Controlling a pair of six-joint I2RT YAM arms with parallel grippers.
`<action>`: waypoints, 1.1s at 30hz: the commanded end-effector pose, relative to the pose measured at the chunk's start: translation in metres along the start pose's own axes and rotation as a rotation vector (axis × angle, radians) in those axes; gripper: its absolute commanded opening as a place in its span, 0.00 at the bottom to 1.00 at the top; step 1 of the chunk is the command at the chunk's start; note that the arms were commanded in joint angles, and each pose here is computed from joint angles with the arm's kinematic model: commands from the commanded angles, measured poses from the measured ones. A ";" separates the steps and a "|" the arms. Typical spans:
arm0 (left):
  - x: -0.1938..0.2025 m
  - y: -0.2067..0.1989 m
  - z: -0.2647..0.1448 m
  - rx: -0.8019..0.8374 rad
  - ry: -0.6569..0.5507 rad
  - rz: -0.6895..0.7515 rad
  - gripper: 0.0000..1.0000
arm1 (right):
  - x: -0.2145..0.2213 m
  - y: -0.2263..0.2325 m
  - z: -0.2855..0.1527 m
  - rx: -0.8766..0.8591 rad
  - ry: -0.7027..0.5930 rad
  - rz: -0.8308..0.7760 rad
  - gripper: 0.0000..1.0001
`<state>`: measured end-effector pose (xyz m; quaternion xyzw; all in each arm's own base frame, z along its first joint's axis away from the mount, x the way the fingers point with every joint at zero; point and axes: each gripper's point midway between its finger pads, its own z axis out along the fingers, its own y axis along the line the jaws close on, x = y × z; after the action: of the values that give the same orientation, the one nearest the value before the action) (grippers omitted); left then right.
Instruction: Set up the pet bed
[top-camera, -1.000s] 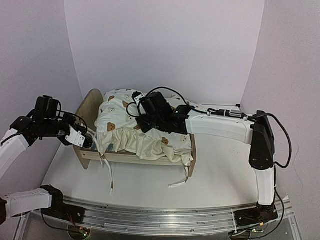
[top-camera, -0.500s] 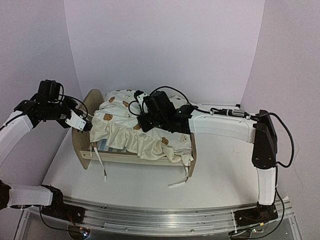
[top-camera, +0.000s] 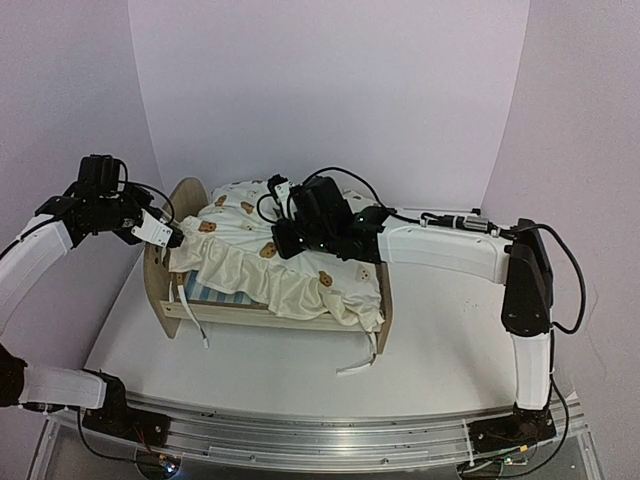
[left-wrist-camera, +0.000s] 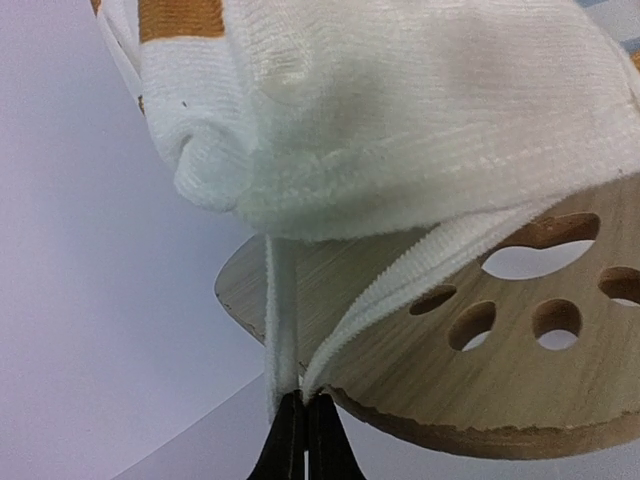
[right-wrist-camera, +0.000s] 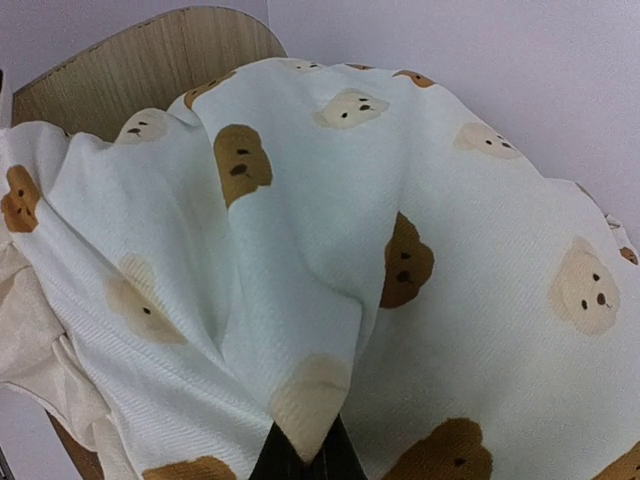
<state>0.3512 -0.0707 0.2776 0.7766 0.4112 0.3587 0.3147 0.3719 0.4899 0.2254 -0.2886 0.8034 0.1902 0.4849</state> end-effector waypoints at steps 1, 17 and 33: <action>0.022 0.035 -0.003 -0.099 0.092 0.324 0.00 | -0.018 0.002 0.002 -0.022 -0.052 0.044 0.00; -0.007 -0.009 0.004 -0.031 -0.023 0.361 0.00 | -0.010 0.010 0.003 -0.070 -0.043 0.060 0.00; -0.026 -0.078 -0.027 0.223 -0.091 0.230 0.00 | -0.002 0.010 0.000 -0.078 -0.033 0.076 0.00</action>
<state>0.3262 -0.0713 0.2684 0.7786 0.4036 0.3504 0.3289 0.3667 0.4978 0.2102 -0.2846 0.8066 0.2217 0.4683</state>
